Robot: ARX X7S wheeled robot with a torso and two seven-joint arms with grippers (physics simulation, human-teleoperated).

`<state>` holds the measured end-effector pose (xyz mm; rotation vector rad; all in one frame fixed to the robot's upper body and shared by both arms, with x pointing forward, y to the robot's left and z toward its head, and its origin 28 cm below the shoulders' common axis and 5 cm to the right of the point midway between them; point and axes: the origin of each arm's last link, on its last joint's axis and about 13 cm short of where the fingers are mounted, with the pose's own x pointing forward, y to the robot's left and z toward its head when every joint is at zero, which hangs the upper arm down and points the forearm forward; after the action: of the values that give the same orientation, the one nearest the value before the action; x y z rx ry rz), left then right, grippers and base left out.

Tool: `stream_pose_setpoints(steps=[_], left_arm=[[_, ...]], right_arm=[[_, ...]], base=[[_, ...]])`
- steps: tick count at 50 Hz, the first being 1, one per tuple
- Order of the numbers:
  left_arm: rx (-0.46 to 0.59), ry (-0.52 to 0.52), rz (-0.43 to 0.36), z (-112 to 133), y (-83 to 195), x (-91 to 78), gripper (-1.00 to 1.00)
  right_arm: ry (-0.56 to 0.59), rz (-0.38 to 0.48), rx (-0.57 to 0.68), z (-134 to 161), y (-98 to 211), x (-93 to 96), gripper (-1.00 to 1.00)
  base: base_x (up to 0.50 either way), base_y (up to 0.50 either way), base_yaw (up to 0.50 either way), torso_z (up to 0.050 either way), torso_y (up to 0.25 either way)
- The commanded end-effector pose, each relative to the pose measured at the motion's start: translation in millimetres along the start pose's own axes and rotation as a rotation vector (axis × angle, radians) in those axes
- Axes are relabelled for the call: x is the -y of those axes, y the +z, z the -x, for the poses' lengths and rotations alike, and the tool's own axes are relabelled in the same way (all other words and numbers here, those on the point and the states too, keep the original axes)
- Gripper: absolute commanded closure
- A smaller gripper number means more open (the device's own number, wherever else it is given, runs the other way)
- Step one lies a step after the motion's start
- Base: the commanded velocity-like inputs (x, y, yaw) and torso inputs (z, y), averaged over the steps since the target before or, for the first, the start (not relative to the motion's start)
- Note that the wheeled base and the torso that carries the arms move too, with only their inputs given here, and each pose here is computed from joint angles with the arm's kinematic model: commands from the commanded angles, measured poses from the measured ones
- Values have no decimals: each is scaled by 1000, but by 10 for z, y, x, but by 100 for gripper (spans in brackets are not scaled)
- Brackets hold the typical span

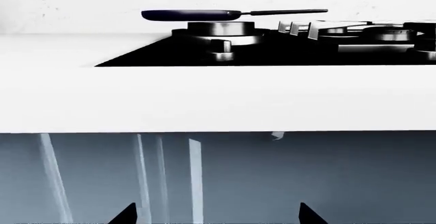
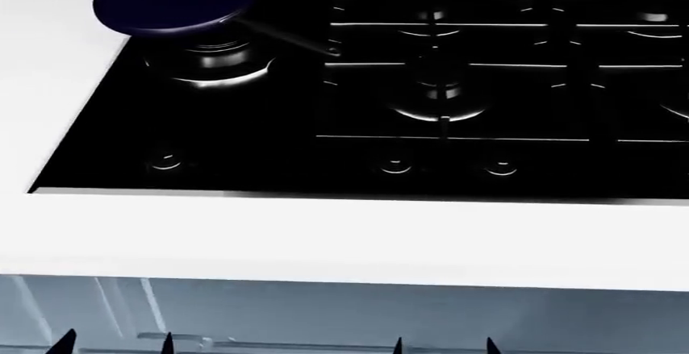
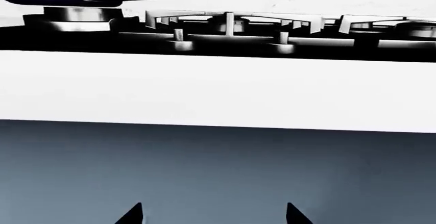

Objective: Turn off the left burner of the stove.

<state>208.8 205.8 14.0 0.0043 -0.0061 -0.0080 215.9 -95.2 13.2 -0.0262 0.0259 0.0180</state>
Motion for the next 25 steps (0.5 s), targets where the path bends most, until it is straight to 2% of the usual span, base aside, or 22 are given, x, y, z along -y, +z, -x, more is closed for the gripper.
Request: stream_pose_setpoints(steps=[1, 25], left_arm=[[-1, 1, 0, 11, -8, -5, -100], [1, -1, -3, 11, -14, -1, -100]], right_arm=[[-4, 0, -2, 4, -5, -3, -100], [-3, 5, 2, 23, -21, -10, -100]], base=[[0, 500, 0, 0, 0], [0, 500, 0, 0, 0]])
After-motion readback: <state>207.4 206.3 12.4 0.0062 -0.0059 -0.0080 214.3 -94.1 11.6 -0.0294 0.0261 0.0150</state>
